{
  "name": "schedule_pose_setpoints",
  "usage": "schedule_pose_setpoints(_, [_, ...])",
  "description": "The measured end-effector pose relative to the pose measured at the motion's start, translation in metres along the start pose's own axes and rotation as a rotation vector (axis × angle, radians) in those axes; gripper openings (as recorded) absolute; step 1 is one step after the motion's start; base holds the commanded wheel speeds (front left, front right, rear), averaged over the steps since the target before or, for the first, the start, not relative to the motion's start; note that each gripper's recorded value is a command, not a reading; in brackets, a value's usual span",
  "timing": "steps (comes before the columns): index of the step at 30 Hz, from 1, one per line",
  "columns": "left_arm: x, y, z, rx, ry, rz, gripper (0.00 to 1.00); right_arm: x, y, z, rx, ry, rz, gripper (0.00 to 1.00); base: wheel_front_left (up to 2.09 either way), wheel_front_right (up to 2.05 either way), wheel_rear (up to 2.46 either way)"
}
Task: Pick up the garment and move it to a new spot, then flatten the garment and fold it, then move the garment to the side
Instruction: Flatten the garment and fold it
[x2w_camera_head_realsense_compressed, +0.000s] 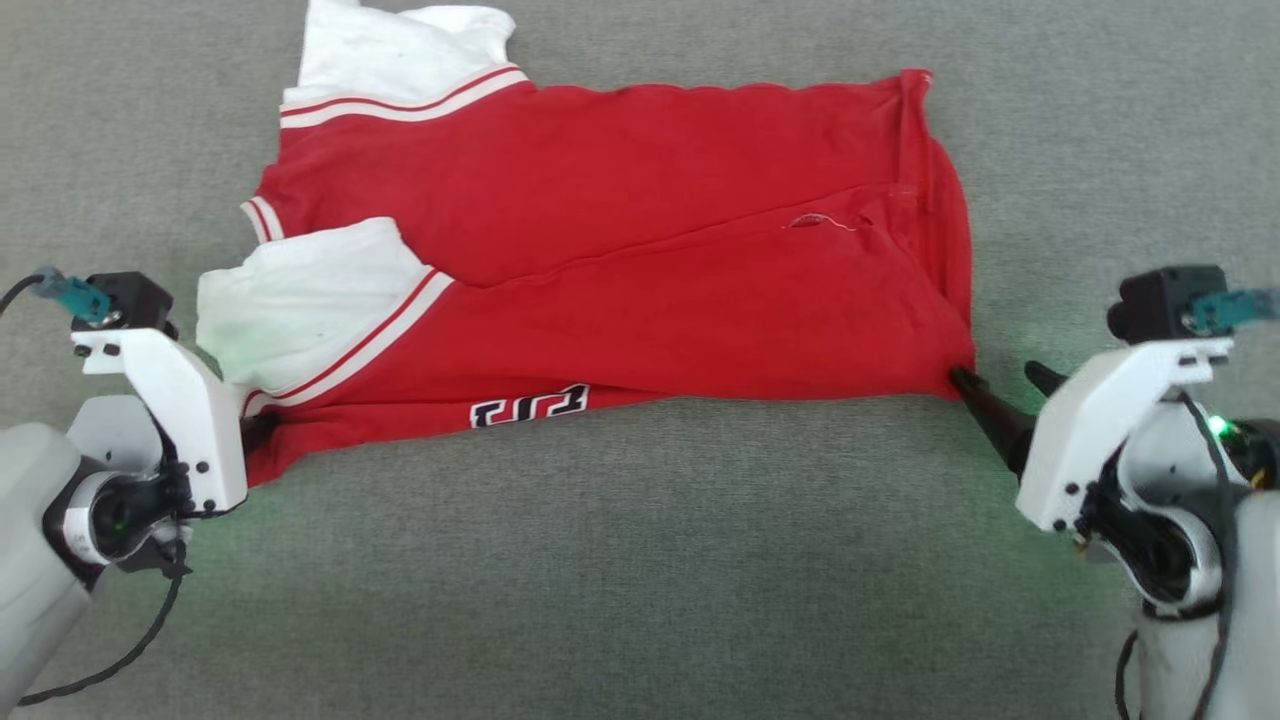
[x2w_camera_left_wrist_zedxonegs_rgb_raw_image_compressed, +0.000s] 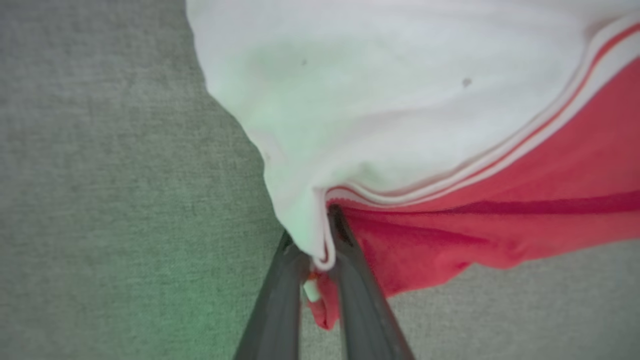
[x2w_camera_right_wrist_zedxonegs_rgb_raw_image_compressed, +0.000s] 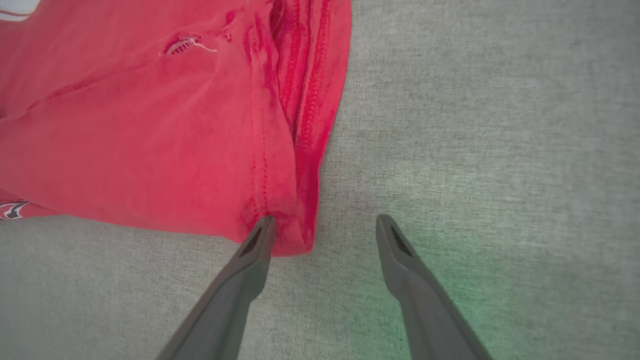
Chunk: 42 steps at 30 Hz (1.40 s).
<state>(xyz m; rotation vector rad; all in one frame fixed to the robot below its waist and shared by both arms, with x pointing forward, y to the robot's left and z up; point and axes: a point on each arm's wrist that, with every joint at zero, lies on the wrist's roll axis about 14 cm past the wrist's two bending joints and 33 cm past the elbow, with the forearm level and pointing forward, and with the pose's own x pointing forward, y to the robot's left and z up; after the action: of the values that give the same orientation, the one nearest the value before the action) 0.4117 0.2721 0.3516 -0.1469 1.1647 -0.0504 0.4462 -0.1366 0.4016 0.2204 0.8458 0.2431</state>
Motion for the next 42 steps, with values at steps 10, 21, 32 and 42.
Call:
schedule_pose_setpoints(10, [0.001,0.000,0.001,-0.017,-0.019,-0.025,0.00,0.029,0.019,-0.003,-0.088,0.164,0.021,1.00,0.00,0.00,0.00])
schedule_pose_setpoints(21, [-0.001,0.000,0.001,-0.022,-0.033,-0.040,0.05,0.048,0.025,-0.008,-0.160,0.257,0.025,0.00,0.00,0.00,0.00])
schedule_pose_setpoints(32, [-0.033,0.006,-0.003,0.028,-0.005,-0.027,0.00,0.015,0.017,0.005,-0.186,0.243,0.043,0.00,0.00,0.00,0.00])
schedule_pose_setpoints(42, [-0.063,-0.005,-0.026,0.038,0.054,-0.020,0.00,-0.021,0.000,-0.011,-0.160,0.293,0.023,0.00,0.00,0.00,0.00])
